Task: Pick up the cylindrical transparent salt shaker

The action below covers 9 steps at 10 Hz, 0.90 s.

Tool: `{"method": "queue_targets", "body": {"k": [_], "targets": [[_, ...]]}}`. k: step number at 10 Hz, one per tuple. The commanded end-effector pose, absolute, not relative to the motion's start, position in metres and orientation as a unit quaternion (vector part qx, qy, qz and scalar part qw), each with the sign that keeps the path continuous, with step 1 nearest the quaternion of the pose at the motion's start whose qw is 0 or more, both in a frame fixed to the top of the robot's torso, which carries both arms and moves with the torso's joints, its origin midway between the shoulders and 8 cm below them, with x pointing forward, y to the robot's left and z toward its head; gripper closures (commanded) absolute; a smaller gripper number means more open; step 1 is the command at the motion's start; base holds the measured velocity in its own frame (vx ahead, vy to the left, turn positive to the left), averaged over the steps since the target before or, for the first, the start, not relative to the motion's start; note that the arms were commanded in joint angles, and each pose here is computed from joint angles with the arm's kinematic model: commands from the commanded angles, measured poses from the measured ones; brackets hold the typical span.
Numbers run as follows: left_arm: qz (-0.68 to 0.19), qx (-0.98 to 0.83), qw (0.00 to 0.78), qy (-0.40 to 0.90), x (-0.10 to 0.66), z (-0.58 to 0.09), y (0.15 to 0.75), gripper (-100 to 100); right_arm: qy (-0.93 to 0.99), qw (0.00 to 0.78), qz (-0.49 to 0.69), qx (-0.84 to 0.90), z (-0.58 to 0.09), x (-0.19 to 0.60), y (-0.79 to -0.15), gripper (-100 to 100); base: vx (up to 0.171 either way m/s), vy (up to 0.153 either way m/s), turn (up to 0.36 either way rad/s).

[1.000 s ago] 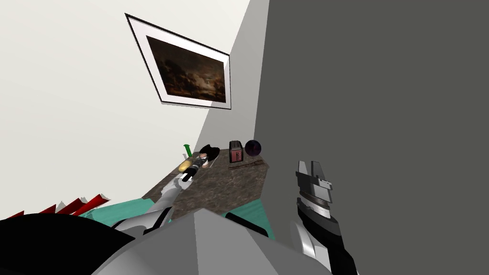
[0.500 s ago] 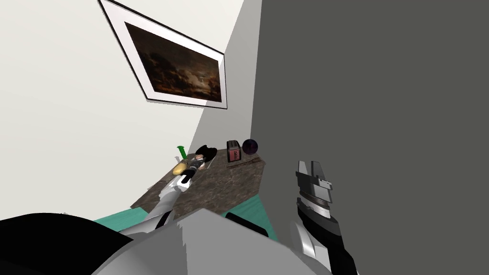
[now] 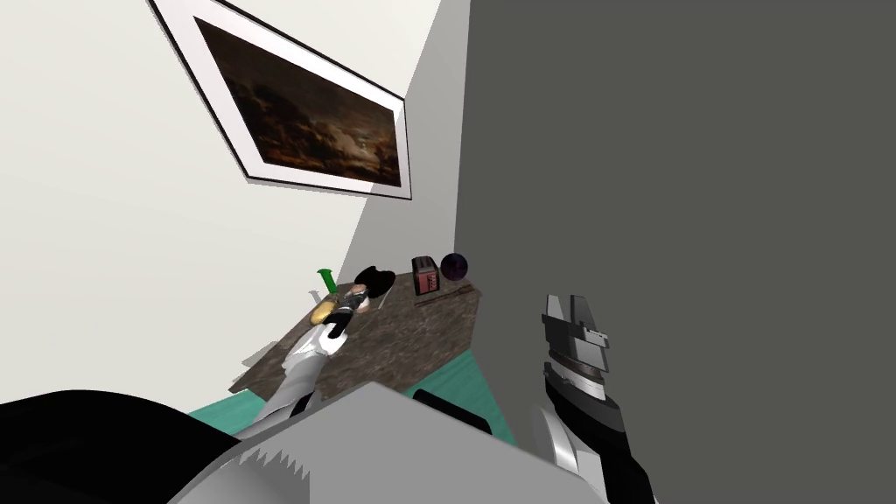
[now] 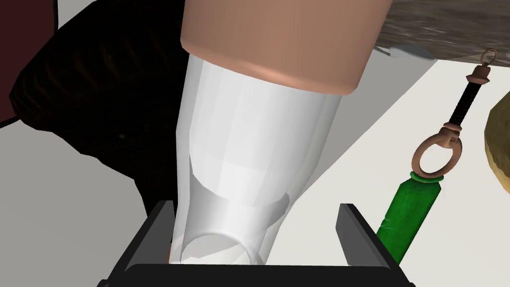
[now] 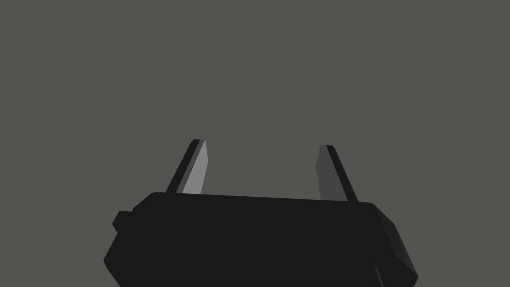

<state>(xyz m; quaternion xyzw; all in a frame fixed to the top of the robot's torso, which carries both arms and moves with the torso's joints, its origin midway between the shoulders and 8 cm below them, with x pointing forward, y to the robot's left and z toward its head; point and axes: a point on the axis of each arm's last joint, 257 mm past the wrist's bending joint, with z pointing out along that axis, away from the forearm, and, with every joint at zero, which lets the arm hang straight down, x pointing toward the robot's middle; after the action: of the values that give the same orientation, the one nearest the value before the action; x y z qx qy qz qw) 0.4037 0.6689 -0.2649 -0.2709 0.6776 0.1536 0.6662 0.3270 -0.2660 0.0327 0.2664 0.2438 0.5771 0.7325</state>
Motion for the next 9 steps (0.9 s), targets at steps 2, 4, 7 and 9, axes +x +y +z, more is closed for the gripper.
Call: {"method": "queue_targets", "body": {"k": [2,4,7,9], "targets": [[0.182,-0.303,0.652,0.671,0.374,-0.273,0.682,-100,0.244,0.732,0.577,0.266,0.033,0.327,-0.266,0,-0.044,0.023,-0.143],[0.213,-0.295,0.651,0.666,0.364,-0.259,0.694,-100,0.244,0.732,0.577,0.266,0.033,0.327,-0.266,0,-0.086,0.044,-0.092],[0.213,-0.293,0.65,0.668,0.364,-0.259,0.693,100,0.244,0.732,0.577,0.266,0.033,0.327,-0.266,0,-0.011,0.002,0.017],[0.215,-0.293,0.649,0.668,0.363,-0.26,0.694,100,0.244,0.732,0.577,0.266,0.033,0.327,-0.266,0,0.0,0.0,0.0]]}}
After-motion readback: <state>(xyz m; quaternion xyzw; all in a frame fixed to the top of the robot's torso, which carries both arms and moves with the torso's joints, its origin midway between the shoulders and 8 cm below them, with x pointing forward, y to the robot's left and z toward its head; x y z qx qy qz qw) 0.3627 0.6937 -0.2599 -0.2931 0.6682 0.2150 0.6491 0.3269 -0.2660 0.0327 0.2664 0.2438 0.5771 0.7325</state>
